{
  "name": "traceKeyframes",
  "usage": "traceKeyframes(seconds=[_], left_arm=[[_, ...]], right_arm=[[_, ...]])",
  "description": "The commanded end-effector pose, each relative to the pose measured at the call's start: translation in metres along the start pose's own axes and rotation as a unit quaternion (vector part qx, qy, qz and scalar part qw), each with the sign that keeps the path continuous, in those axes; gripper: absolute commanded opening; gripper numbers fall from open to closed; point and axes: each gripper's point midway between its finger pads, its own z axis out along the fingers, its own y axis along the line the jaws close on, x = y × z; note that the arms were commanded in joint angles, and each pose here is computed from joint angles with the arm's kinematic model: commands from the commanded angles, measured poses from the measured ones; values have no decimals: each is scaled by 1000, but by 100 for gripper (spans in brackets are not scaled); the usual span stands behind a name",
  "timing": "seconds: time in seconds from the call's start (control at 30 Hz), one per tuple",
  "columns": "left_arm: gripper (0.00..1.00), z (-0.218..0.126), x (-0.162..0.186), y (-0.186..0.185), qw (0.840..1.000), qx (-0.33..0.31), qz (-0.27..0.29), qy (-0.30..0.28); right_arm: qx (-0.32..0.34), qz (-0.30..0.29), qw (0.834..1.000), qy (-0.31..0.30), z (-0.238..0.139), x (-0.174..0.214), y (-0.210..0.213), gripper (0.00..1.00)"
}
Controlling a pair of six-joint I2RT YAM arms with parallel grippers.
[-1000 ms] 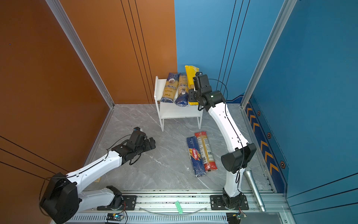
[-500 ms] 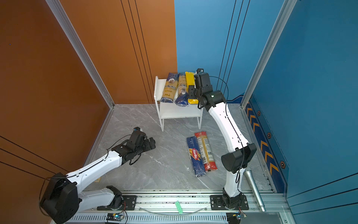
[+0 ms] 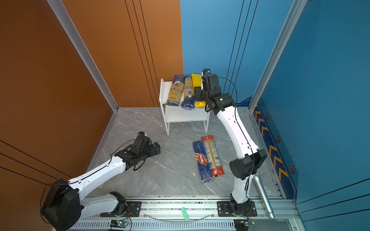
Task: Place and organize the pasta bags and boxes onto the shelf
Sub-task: 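Lower the Pastatime bag onto the top tier beside the Ankara bags, then open the right gripper and draw it back from the shelf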
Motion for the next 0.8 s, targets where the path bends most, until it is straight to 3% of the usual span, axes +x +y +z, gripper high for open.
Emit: traceKeyframes(seconds=[0.0,0.27,0.77], left_arm=[[98,-3,1,7,1000,-8,-8,2],[98,-5,0,6,1000,-5,-10,-1],[98,-9,0,3,1000,0,-8,-4]], right_arm=[[-29,0,998,-59,-45,-37,9,63],[-57,11,995,-85,-69,-45,15,63],[-105,27,993,-49,-58,-7,25,63]])
